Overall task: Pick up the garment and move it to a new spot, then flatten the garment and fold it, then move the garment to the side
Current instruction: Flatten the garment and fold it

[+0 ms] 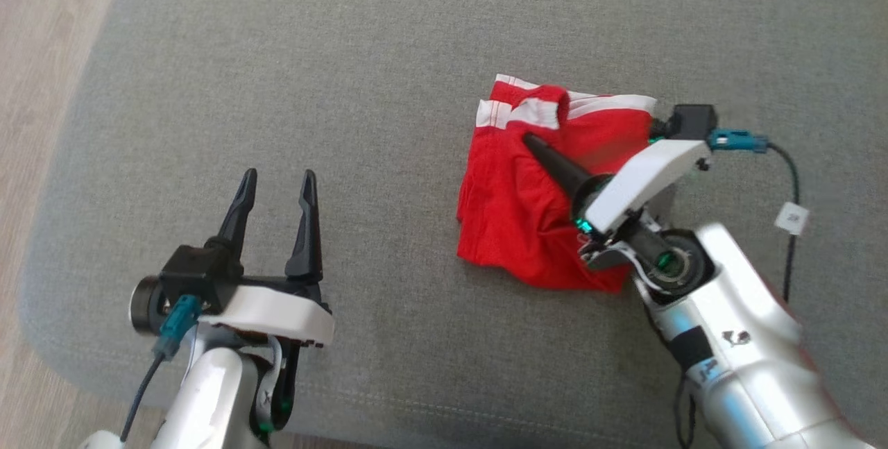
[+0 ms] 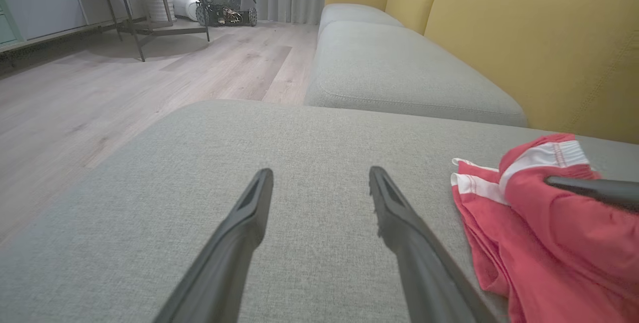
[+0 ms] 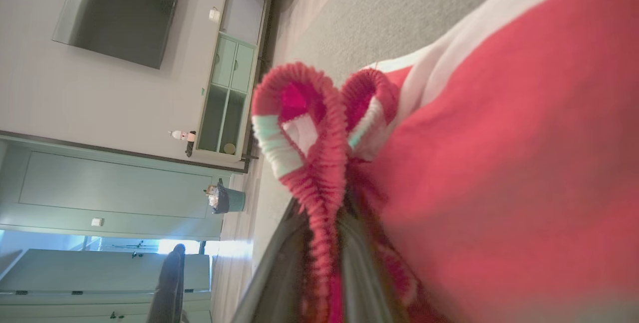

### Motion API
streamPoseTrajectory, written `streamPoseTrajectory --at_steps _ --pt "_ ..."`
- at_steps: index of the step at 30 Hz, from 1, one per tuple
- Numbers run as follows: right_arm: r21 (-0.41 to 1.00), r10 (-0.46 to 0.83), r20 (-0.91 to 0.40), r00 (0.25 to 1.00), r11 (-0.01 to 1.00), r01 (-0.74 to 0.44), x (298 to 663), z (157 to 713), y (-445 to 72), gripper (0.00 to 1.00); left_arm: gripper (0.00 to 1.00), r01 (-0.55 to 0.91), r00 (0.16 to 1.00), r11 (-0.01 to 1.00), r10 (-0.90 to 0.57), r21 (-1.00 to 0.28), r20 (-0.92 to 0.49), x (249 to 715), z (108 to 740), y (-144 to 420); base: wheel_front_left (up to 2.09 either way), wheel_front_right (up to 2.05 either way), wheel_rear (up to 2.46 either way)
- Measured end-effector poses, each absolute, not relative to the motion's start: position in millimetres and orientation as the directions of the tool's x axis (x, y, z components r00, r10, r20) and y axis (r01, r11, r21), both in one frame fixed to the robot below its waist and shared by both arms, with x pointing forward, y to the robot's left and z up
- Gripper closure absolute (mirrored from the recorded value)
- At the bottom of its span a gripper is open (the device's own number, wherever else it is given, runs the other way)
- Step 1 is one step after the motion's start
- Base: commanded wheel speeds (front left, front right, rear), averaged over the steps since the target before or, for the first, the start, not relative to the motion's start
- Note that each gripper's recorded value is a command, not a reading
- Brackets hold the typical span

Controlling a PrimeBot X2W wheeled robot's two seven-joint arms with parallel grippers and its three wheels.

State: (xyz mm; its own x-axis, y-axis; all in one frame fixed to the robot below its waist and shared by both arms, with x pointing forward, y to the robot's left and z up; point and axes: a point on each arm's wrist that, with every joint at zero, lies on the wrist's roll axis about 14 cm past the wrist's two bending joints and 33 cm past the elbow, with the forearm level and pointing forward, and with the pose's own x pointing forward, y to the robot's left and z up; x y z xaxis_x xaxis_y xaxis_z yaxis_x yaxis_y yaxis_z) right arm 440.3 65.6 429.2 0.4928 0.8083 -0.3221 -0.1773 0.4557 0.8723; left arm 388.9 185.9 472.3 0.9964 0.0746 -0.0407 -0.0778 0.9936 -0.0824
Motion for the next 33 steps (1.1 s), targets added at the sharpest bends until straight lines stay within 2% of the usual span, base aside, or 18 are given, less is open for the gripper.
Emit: streamPoseTrajectory --at_steps 1,2,5,10,14,19,22,26,33 --pt "0.868 0.806 -0.329 0.492 0.464 -0.179 439 427 67 0.22 0.0 -0.077 0.996 0.994 0.073 -0.084 -0.042 389 472 186 0.0 0.0 0.0" --pt "0.864 0.802 -0.332 0.497 0.469 -0.18 439 425 68 0.0 0.0 -0.077 0.996 0.993 0.073 -0.085 -0.042 389 472 185 0.0 0.0 0.0" --pt "0.859 0.797 -0.324 0.511 0.473 -0.193 439 426 70 0.0 0.0 -0.075 0.997 0.993 0.072 -0.087 -0.042 389 472 184 0.0 0.0 0.0" --pt "0.823 0.79 -0.268 0.551 0.485 -0.295 439 443 76 0.0 0.0 -0.058 0.998 0.995 0.055 -0.083 -0.036 393 473 179 0.0 0.0 0.0" --pt "0.776 0.768 -0.16 0.62 0.486 -0.402 448 473 69 0.0 0.0 -0.041 0.999 0.996 0.039 -0.082 -0.031 396 474 174 0.0 0.0 0.0" --pt "0.628 0.663 -0.068 0.746 0.609 -0.485 469 491 21 0.0 0.0 -0.028 0.999 0.996 0.027 -0.086 -0.018 400 477 170 0.0 0.0 0.0" --pt "0.562 0.582 -0.033 0.813 0.683 -0.466 477 494 -13 0.0 0.0 -0.017 1.0 0.996 0.016 -0.09 -0.01 402 479 166 0.0 0.0 0.0" --pt "0.488 0.471 -0.051 0.881 0.781 -0.389 472 479 -62 0.0 0.0 0.005 1.0 0.996 -0.006 -0.087 -0.006 403 480 159 0.0 0.0 0.0" --pt "0.29 0.296 -0.049 0.954 0.918 -0.27 461 476 -139 0.0 0.0 0.035 0.999 0.996 -0.035 -0.084 0.001 407 481 151 0.0 0.0 0.0"
